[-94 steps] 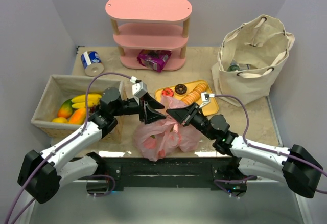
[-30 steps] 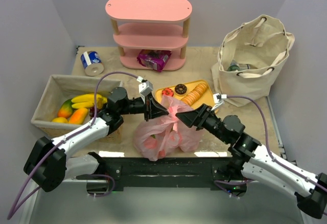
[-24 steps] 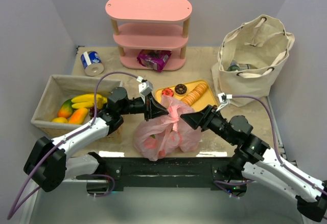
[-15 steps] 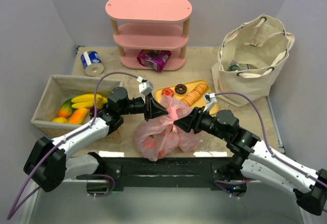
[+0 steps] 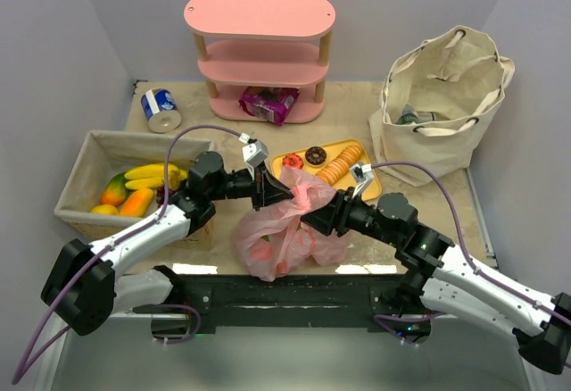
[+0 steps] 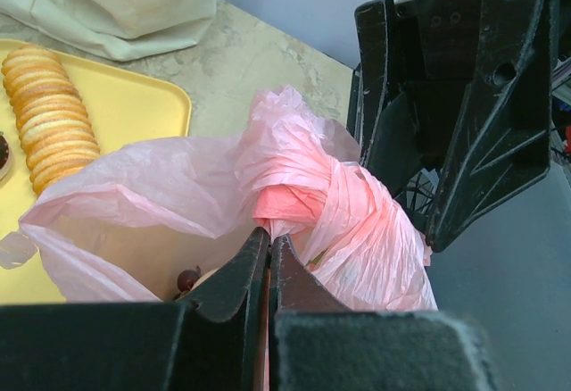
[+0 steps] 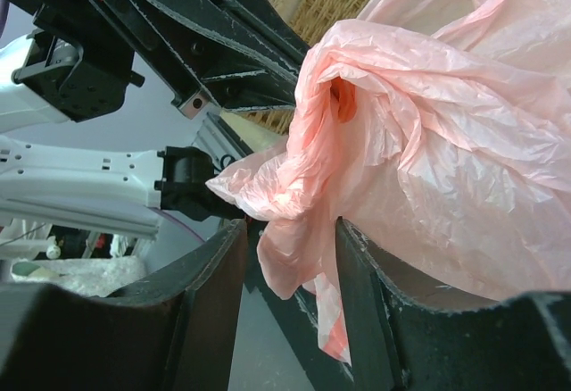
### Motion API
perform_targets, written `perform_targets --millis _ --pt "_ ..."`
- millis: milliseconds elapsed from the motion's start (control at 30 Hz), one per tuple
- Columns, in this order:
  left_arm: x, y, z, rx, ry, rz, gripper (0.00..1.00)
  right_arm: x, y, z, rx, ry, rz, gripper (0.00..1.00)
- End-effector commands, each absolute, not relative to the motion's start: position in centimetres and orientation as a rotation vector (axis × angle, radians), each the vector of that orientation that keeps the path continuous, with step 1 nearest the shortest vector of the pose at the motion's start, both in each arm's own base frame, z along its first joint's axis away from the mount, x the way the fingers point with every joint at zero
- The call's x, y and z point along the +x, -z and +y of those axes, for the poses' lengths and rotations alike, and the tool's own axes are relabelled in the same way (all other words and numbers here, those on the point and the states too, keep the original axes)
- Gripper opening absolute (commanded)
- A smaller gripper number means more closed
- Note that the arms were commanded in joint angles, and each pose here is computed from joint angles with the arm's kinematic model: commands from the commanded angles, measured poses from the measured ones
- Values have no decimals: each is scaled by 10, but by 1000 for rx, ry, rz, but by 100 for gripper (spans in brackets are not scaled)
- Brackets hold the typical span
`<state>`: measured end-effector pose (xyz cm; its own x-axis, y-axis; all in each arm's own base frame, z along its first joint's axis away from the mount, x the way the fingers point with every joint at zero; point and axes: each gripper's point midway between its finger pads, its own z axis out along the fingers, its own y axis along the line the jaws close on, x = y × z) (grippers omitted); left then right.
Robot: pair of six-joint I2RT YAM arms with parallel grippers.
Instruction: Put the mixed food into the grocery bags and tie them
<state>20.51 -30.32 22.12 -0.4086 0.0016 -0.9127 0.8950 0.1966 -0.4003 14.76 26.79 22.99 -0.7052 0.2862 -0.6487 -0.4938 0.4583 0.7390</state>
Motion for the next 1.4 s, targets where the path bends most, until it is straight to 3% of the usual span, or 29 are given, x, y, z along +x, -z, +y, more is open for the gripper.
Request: perform_targets --millis 0,267,367,400,500,867,1367 --pt "211 -250 -305 884 1297 1526 0 144 -237 273 -229 -1351 1909 47" --pt "210 -250 -306 887 1299 1524 0 146 -232 283 -260 -1369 1911 44" --pt "210 -251 -305 882 1296 1524 0 147 -232 286 -263 -1367 1908 32" --pt "211 -252 -305 879 1292 1521 0 148 -232 286 -263 -1368 1907 20" --pt "219 -252 -300 824 1243 1546 0 150 -237 281 -238 -1352 1895 0" --pt "279 -266 -253 473 1000 1620 0 172 -242 220 -21 -1016 1942 0" --pt "325 -244 -163 130 762 1745 0 183 -198 159 291 -702 2048 0"
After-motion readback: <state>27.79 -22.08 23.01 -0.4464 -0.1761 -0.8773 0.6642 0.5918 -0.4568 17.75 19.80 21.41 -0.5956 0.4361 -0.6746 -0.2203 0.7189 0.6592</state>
